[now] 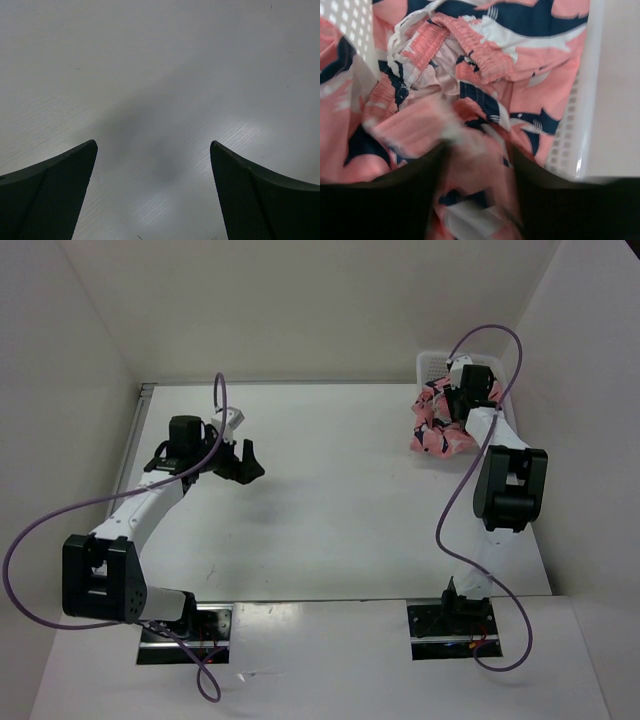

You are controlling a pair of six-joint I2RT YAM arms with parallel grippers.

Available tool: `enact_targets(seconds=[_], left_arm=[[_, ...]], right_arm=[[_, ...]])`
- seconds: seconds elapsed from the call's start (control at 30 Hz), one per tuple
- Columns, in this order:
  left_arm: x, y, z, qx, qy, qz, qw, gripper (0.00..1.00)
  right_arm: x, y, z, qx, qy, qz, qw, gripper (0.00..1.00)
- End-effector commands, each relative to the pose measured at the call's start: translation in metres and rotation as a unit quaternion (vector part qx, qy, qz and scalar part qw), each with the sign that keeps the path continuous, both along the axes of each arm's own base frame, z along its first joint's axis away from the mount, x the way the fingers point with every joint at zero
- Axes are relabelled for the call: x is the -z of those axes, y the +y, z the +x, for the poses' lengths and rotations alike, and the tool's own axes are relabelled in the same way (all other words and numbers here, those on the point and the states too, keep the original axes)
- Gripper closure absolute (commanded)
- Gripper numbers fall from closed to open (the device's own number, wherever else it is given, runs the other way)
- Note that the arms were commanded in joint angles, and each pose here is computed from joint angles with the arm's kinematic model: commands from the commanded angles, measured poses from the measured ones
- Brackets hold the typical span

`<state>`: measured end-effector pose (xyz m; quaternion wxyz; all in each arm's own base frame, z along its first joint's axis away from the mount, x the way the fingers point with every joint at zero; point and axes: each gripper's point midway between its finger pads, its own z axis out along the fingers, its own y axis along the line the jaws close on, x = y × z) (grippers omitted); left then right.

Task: Fold and stack the shorts
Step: Grab the shorts from the pile

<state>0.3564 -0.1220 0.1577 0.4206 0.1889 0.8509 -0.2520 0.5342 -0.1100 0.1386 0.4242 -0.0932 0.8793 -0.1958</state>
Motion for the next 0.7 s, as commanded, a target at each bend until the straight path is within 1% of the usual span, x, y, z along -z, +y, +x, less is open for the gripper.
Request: enact_targets(seconds=[0.0,0.1,0.13,0.17,0.23,0.33,0.4,0.43,0.53,0.57,0.63,0.67], left_arm=[[-0.004,-0.002,-0.005,0.007,-0.006,-0.003,1.000,0.00],[-0.011,-0.002,-0.006,0.007,-0.016,-0.003,1.000,0.00],[-0.011,-0.002,-0.006,0.007,-0.016,-0.003,1.000,0.00],[-0.010,-0.001,-0.008,0.007,-0.016,-0.003,1.000,0.00],[-0.015,-0.001,-0.012,0.007,-0.023,-0.004,1.000,0.00],[-0.009,-0.001,-0.017,0.007,-0.018,-0.004,1.000,0.00],[-0.013,0.000,-0.020,0.007,-0.025,-0.004,1.000,0.00],[-0.013,0.000,-0.020,0.007,-0.025,-0.004,1.000,0.00],[-0.021,0.001,-0.019,0.003,-0.039,-0.003,0.999,0.00],[-0.025,0.001,-0.018,0.003,-0.049,-0.003,0.999,0.00],[-0.031,0.005,-0.015,-0.008,-0.062,0.003,0.998,0.00],[-0.033,0.004,-0.013,-0.008,-0.068,0.002,0.998,0.00]], right_arm=[[-0.022,-0.019,0.015,0.025,-0.030,-0.026,0.999,0.55],[-0.031,-0.020,0.018,0.022,-0.035,-0.030,0.999,0.79],[-0.028,-0.018,0.017,0.017,-0.030,-0.026,0.999,0.93],[-0.036,-0.018,0.016,0.017,-0.036,-0.027,0.999,1.00],[-0.043,-0.014,0.012,0.007,-0.039,-0.026,0.999,1.00],[-0.062,-0.008,0.010,-0.009,-0.058,-0.019,0.998,1.00],[-0.088,-0.003,0.010,-0.019,-0.079,-0.016,0.997,1.00],[-0.102,0.000,0.012,-0.017,-0.099,-0.002,0.995,1.00],[-0.179,0.007,0.017,-0.011,-0.185,0.029,0.982,1.00],[-0.224,0.007,0.020,-0.010,-0.236,0.031,0.971,1.00],[-0.280,0.009,0.016,-0.008,-0.296,0.040,0.954,1.00],[-0.334,0.012,0.008,-0.008,-0.353,0.050,0.934,1.00]])
